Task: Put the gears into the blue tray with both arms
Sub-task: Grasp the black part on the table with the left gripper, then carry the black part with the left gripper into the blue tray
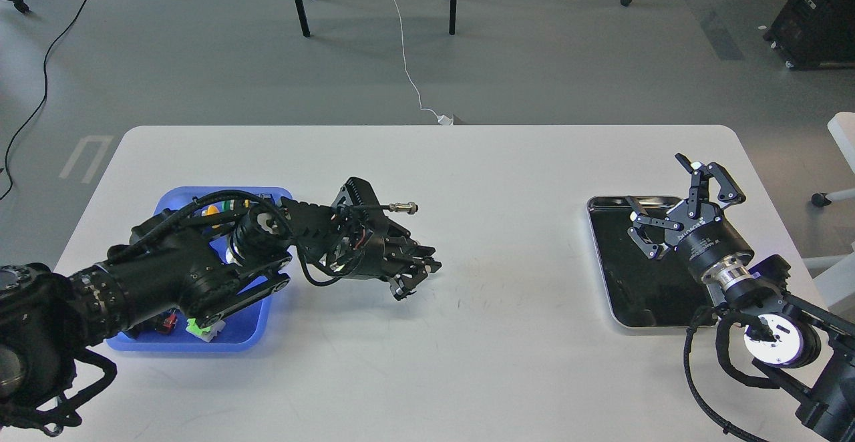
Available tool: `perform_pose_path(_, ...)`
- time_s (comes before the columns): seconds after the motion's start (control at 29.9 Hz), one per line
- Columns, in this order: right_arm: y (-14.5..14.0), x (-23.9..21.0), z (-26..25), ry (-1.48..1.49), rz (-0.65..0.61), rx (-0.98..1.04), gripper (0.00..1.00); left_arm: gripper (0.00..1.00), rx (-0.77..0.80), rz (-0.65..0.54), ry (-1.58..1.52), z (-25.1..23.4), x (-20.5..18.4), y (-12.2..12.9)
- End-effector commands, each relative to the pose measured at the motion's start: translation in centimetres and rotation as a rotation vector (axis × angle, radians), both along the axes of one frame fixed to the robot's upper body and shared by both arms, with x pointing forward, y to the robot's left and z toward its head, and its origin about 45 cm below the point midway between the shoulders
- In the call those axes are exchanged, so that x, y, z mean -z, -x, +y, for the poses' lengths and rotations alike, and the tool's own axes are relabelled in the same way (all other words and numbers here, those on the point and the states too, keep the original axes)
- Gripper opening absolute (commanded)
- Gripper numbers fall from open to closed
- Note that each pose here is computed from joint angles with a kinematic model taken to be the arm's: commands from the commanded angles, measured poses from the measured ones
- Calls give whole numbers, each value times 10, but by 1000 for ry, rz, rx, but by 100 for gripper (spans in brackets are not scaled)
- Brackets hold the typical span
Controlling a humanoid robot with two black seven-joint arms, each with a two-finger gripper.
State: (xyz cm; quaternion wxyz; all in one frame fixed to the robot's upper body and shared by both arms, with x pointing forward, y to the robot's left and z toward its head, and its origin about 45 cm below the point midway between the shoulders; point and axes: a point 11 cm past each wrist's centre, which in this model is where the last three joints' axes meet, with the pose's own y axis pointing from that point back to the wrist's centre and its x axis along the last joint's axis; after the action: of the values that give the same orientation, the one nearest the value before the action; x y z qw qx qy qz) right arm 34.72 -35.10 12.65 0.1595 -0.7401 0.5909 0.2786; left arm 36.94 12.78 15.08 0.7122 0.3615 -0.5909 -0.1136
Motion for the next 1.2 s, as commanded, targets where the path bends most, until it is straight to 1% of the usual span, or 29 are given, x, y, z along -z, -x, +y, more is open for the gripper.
perform_pose_path(0.0, -2, -3, 0, -6, -8, 2, 97, 13, -10, -50, -64, 37, -40, -10)
perform_pose_path(0.1, -2, -2, 3, -11, -7, 0, 97, 14, -77, -67, -129, 86, -54, -14)
perform_pose_path(0.2, -2, -2, 4, -12, -7, -1, 97, 15, -190, -54, -179, 145, -58, -13)
perform_pose_path(0.27, -2, -1, 5, -13, -7, -2, 97, 15, -252, -37, -213, 178, -55, -7)
perform_pose_path(0.33, -2, -1, 6, -15, -7, -2, 97, 15, -304, 6, -240, 206, -40, 7)
perform_pose_path(0.57, -2, -1, 6, -15, -7, -2, 97, 16, -364, 102, -282, 237, -5, 37)
perform_pose_path(0.8, -1, -1, 4, -12, -5, -1, 97, 17, -384, 122, -308, 251, 1, 47)
perform_pose_path(1.07, -1, -1, 4, -11, -6, 0, 97, 20, -397, 114, -307, 254, 4, 44)
perform_pose_path(1.1, -1, -1, 4, -12, -5, -1, 97, 22, -396, 113, -306, 253, 5, 43)
perform_pose_path(1.14, -1, -1, 4, -12, -5, -1, 97, 26, -400, 113, -308, 255, 5, 43)
perform_pose_path(1.17, -1, -1, 4, -12, -5, -1, 97, 36, -402, 112, -308, 254, 6, 42)
